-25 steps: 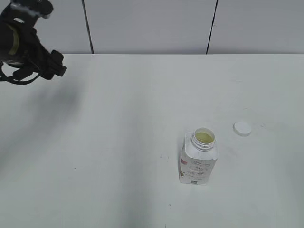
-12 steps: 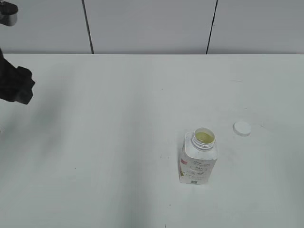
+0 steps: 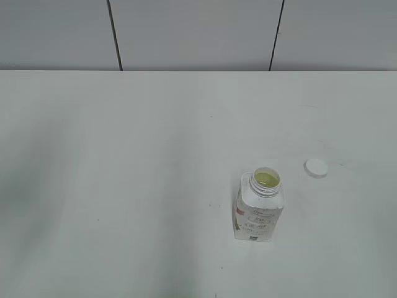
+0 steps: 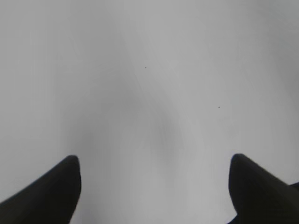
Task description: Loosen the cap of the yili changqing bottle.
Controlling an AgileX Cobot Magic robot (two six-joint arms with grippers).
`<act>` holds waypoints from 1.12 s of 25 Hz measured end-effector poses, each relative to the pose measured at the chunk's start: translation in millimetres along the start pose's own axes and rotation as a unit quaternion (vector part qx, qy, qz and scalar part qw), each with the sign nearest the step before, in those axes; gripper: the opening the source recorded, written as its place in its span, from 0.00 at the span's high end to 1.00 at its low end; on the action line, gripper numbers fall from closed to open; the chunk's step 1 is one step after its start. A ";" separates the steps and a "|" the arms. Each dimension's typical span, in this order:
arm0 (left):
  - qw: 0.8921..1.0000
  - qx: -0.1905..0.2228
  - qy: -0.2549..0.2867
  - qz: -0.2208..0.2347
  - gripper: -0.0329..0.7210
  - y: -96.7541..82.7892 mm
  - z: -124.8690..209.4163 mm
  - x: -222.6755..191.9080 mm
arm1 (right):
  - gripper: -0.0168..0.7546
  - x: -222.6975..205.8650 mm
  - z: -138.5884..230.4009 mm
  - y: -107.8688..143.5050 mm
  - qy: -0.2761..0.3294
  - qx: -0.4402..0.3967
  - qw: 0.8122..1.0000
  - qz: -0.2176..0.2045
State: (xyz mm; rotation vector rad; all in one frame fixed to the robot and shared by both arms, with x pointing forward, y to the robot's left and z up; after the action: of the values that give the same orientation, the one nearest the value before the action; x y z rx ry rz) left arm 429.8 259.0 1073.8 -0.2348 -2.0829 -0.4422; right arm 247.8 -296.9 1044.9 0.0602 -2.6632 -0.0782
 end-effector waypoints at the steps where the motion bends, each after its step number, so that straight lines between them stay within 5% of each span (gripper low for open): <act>1: 1.000 0.003 -0.010 0.000 0.18 -0.3 7.3 6.1 | 0.22 0.0 0.0 0.0 0.000 0.000 1.000 0.000; 14: 0.989 0.053 -0.128 0.044 0.20 -21.3 115.8 45.7 | 0.22 0.0 -0.1 -1.2 0.000 0.003 1.000 0.005; 28: 0.960 0.051 -0.272 0.042 0.23 -27.8 161.1 68.6 | 0.22 0.0 -0.1 -1.2 0.000 0.003 1.000 0.005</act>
State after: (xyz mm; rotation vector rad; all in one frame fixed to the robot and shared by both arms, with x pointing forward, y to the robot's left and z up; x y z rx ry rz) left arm 258.4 297.5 1049.7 -0.4186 -2.6122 -0.2309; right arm 247.9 -298.1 1044.9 0.0478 -2.6642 -0.0672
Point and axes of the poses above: a point on each arm's last joint axis where the gripper is mounted, x pointing back along that axis away from the gripper, y along the wrist's bending axis when the last joint is at zero, z = x × y, the point moved 2 cm from there along -x, pointing out along that axis toward the gripper, and after that the axes turned 7 degrees about -x, right-handed, at the moved point
